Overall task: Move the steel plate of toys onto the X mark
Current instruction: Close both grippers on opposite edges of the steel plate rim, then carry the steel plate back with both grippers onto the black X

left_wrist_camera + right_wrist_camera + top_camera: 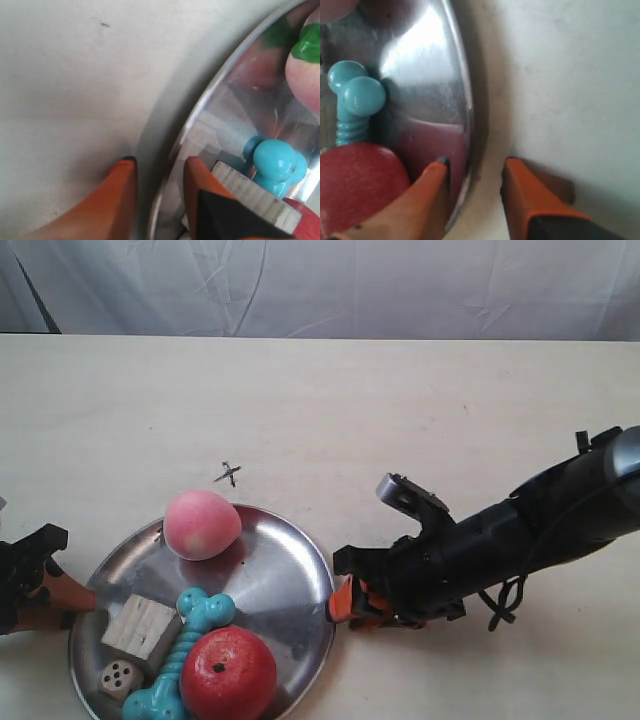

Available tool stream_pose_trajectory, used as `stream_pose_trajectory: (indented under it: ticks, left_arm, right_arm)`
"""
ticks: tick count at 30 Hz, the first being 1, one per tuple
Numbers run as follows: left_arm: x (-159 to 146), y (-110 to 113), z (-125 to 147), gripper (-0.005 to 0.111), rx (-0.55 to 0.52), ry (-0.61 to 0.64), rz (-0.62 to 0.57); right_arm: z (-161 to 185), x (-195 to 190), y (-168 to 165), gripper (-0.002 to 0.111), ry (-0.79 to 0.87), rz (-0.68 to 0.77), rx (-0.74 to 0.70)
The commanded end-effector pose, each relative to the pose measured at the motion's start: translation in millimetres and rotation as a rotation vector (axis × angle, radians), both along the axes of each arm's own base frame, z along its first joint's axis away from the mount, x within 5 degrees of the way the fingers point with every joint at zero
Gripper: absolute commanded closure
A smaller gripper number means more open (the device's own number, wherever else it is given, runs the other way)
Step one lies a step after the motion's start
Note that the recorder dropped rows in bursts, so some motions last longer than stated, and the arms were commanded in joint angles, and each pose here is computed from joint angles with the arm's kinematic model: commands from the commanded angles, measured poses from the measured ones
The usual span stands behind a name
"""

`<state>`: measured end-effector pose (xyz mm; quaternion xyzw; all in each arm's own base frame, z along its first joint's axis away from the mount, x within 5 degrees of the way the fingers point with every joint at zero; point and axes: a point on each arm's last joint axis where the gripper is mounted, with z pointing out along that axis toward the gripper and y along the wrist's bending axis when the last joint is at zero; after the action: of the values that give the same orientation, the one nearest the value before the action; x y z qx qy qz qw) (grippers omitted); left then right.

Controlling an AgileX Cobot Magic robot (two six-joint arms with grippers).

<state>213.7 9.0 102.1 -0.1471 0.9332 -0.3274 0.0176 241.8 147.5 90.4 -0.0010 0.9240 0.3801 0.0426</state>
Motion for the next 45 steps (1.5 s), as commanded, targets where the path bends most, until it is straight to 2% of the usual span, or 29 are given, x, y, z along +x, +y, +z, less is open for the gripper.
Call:
stream_pose_trajectory:
  ticks: [1,4,10,21,29,39,45]
  left_arm:
    - [0.6,1.0,-2.3,0.074,0.020,-0.002,0.000]
    - [0.6,1.0,-2.3,0.080,0.020,-0.002,0.000]
    - [0.8,0.2,-1.7,0.107,0.009,-0.001,0.005]
    - [9.1,-6.0,8.6,0.107,-0.109,-0.035,0.022]
    - [26.9,-1.3,17.6,0.107,-0.106,-0.087,0.047]
    - [74.7,11.0,48.5,0.107,-0.081,-0.231,0.118]
    - [119.9,-7.2,59.1,0.107,-0.036,-0.311,0.065]
  right_arm:
    - [-2.7,-0.4,14.2,0.083,-0.043,0.053,-0.048]
    - [-2.3,-0.5,20.1,0.095,-0.057,0.070,-0.057]
    - [-1.0,2.1,23.4,0.109,-0.070,0.096,-0.054]
    - [2.4,5.6,25.7,0.109,-0.055,0.089,-0.038]
    - [20.1,30.1,34.3,0.109,-0.053,0.129,-0.094]
    - [44.9,81.4,51.7,0.109,-0.072,0.135,-0.140]
    - [43.4,117.8,57.2,0.109,-0.029,0.125,-0.125]
